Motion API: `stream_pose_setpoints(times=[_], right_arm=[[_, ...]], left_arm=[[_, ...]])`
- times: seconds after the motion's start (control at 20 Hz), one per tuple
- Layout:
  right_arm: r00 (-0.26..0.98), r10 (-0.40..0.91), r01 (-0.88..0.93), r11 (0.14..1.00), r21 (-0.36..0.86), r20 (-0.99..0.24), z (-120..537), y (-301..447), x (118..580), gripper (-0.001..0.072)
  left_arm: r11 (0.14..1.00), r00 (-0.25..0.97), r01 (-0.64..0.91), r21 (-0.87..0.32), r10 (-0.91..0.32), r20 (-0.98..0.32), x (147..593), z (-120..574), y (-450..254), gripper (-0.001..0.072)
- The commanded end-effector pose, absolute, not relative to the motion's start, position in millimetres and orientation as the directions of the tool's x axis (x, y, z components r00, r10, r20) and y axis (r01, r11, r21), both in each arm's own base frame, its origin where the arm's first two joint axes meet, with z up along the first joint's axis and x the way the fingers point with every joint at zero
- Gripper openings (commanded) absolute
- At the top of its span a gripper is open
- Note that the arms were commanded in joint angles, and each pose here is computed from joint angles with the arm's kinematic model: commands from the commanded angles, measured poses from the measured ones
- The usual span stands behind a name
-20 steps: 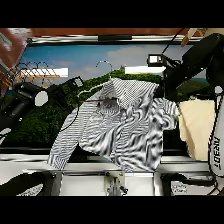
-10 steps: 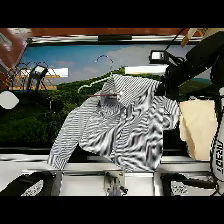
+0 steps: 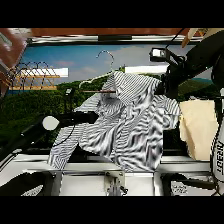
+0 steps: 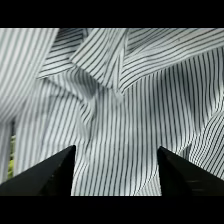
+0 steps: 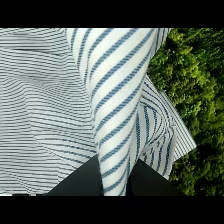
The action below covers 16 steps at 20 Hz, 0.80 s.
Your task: Fold the shirts.
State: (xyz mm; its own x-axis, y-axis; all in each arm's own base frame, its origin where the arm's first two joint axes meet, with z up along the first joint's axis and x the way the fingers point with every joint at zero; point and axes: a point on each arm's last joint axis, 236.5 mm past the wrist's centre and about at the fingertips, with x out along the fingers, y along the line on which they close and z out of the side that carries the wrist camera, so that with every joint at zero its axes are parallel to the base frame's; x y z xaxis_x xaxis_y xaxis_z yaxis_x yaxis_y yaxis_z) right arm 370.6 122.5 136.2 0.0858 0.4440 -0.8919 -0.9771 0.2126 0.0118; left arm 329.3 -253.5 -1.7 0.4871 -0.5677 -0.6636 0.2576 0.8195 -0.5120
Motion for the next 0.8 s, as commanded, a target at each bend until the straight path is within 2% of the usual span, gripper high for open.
stream_pose_setpoints(times=[0.0,0.3,0.45,0.55,0.65,0.7,0.75], right_arm=[[0.088,0.445,-0.975,0.221,0.014,-0.891,136,123,371,0.0075],[0.088,0.445,-0.974,0.227,0.018,-0.891,136,123,371,0.0075],[0.088,0.445,-0.97,0.24,0.024,-0.891,136,123,371,0.0075],[0.088,0.445,-0.97,0.24,0.024,-0.891,136,123,371,0.0075],[0.088,0.444,-0.97,0.241,0.024,-0.892,136,122,371,0.0075],[0.089,0.444,-0.97,0.241,0.024,-0.892,136,122,371,0.0075],[0.09,0.444,-0.97,0.242,0.023,-0.891,136,122,371,0.0075]], left_arm=[[0.81,0.539,0.182,-0.557,-0.556,-0.632,338,-19,-275,0.0523],[0.806,0.567,0.145,-0.574,-0.543,-0.619,345,-33,-287,0.0523],[0.799,0.618,0.11,-0.591,-0.52,-0.589,358,-36,-291,0.0519],[0.785,0.642,0.067,-0.616,-0.507,-0.576,365,-39,-293,0.0436],[0.769,0.659,0.024,-0.639,-0.493,-0.568,372,-43,-294,0.0435],[0.761,0.662,0.007,-0.649,-0.49,-0.567,374,-45,-296,0.0385],[0.753,0.662,-0.005,-0.658,-0.491,-0.567,376,-47,-300,0.0293]])
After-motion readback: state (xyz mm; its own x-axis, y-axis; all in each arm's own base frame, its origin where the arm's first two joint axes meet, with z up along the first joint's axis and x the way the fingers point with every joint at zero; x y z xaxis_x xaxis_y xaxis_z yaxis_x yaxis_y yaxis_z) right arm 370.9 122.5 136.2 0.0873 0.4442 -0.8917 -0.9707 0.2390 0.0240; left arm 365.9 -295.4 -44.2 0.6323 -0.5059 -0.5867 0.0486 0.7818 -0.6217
